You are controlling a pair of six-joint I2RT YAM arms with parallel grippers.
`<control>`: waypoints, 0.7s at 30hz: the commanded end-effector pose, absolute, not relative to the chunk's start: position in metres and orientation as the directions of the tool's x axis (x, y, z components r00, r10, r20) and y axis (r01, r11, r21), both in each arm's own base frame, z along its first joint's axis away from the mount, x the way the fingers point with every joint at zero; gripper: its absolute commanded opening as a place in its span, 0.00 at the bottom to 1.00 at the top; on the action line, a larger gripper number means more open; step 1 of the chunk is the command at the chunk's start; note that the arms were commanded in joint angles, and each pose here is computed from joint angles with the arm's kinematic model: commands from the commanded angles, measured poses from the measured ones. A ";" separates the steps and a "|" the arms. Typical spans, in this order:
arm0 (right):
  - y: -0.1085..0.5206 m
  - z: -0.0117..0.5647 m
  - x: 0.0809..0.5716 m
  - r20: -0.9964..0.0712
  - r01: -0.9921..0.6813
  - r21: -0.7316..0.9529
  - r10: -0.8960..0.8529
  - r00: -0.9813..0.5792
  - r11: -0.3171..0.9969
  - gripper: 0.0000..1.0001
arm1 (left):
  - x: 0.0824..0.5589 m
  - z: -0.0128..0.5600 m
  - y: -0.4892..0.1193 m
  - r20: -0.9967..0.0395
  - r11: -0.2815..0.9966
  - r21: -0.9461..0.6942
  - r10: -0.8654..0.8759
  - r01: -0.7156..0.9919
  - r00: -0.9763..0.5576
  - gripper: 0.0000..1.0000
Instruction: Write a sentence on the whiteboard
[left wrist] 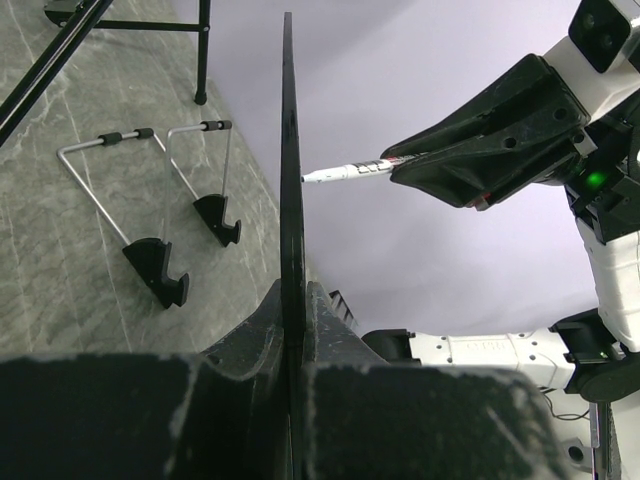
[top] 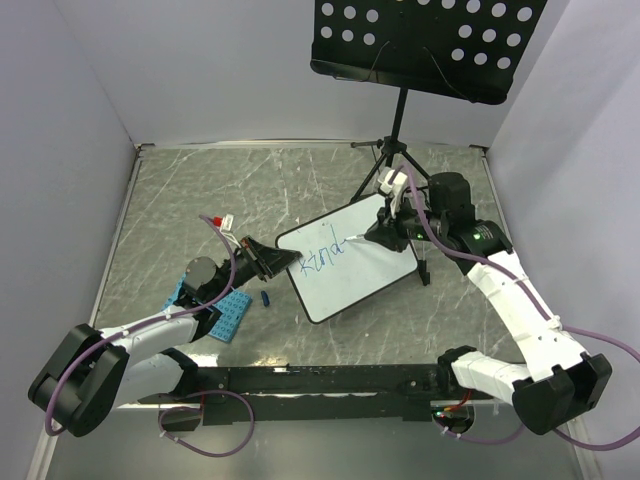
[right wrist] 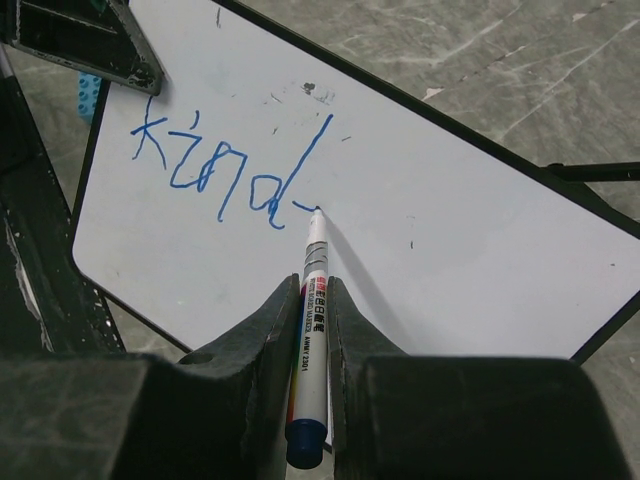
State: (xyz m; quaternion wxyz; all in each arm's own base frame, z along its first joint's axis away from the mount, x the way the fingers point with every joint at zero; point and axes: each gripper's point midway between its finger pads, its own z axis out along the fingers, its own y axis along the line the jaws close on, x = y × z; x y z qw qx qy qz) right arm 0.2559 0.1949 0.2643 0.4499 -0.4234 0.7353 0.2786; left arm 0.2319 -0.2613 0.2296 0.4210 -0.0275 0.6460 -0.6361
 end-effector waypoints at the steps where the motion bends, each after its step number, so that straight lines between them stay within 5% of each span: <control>1: 0.196 0.280 0.269 -0.915 -0.867 0.000 -0.350 -0.202 0.499 0.00 | 0.220 0.300 -0.258 -0.535 0.051 -0.748 -0.637 0.662 -0.556 0.01; 21: 0.201 0.270 0.258 -0.912 -0.892 0.035 -0.351 -0.213 0.451 0.00 | 0.220 0.301 -0.257 -0.531 0.050 -0.750 -0.639 0.659 -0.556 0.01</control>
